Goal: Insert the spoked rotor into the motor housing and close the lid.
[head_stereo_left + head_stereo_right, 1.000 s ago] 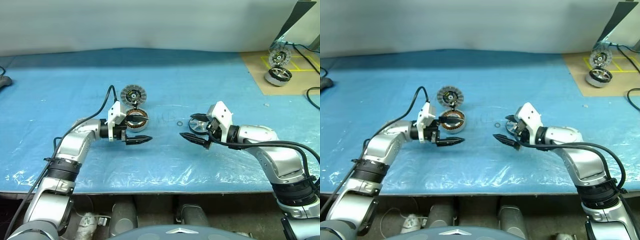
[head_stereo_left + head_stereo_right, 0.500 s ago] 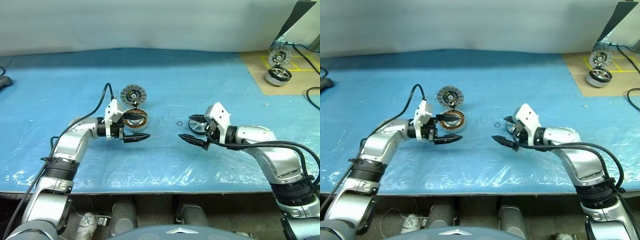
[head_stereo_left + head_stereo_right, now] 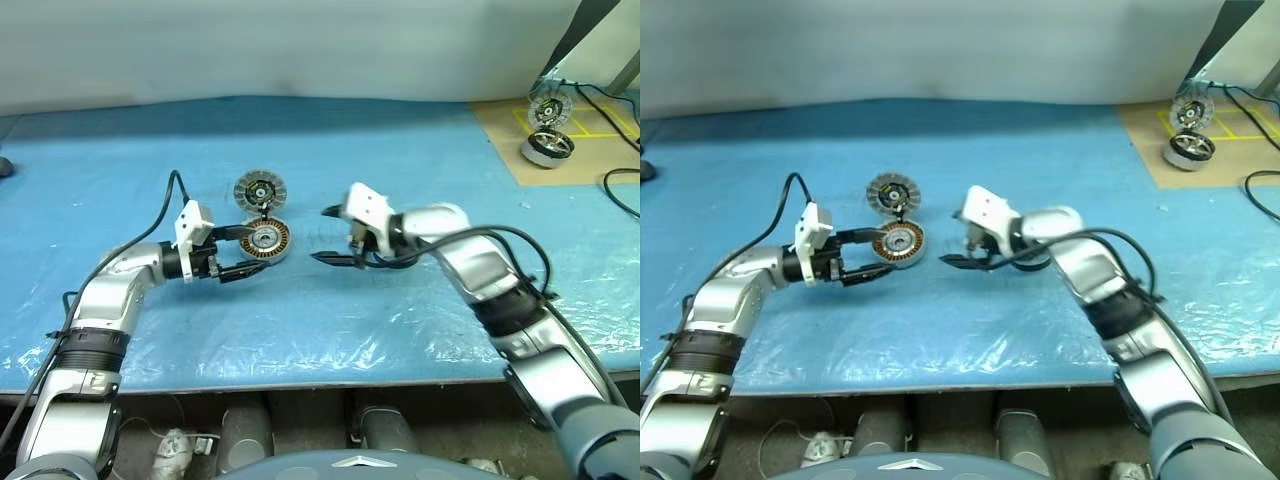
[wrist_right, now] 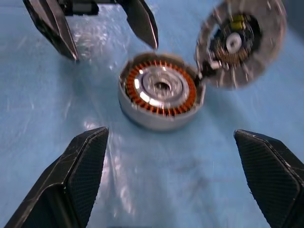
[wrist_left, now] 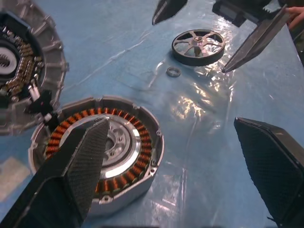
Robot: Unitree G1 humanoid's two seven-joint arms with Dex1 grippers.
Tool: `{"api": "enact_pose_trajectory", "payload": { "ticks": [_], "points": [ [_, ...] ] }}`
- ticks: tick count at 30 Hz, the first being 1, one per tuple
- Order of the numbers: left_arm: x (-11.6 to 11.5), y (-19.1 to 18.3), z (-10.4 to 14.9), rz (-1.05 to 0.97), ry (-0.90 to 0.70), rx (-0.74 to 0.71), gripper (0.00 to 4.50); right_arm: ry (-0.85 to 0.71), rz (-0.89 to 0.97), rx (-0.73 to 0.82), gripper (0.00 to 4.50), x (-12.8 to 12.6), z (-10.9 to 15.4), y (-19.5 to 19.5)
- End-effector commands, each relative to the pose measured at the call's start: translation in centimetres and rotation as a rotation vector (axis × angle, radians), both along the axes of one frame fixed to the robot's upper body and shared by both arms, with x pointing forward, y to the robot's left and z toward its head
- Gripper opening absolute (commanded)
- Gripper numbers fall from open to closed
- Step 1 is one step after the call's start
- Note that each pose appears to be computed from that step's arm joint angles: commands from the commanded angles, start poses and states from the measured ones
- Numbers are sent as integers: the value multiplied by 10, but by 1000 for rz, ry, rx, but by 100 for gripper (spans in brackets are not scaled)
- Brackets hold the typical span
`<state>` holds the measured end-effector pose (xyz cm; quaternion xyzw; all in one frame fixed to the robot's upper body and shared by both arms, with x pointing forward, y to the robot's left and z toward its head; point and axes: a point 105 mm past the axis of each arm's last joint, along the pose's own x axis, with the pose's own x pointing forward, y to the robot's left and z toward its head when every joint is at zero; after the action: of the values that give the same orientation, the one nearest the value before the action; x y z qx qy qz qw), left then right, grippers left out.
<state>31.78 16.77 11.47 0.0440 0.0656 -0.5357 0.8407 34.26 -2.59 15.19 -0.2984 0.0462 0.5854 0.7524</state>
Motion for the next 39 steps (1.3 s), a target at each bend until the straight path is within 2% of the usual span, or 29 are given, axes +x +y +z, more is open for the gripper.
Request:
{"api": "enact_pose_trajectory", "payload": {
  "ticks": [1, 7, 10, 14, 20, 30, 33, 38, 39],
  "points": [
    [-3, 5, 8, 9, -27, -6, 448, -69, 105, -57, 450, 5, 5, 19],
    [-5, 11, 0, 40, 6, -2, 448, -105, 347, -323, 450, 4, -11, 53],
    [-6, 10, -3, 48, 12, -5, 448, -191, 359, -429, 450, 18, -19, 61],
    [-8, 6, -3, 56, 15, -19, 448, -225, 371, -449, 450, 26, -16, 72],
    [-7, 4, -2, 58, 9, -16, 448, -239, 407, -493, 450, 25, -25, 82],
    [0, 6, -1, 58, 1, 6, 448, -252, 421, -578, 450, 26, -44, 75],
    [-1, 2, -1, 45, 0, 7, 450, -236, 433, -576, 396, 23, -49, 73],
    [-2, -6, -2, 17, 6, 6, 450, -261, 407, -587, 221, 27, -51, 71],
    [-2, -6, -2, 14, 6, 5, 450, -258, 407, -589, 221, 27, -51, 70]
  ]
}}
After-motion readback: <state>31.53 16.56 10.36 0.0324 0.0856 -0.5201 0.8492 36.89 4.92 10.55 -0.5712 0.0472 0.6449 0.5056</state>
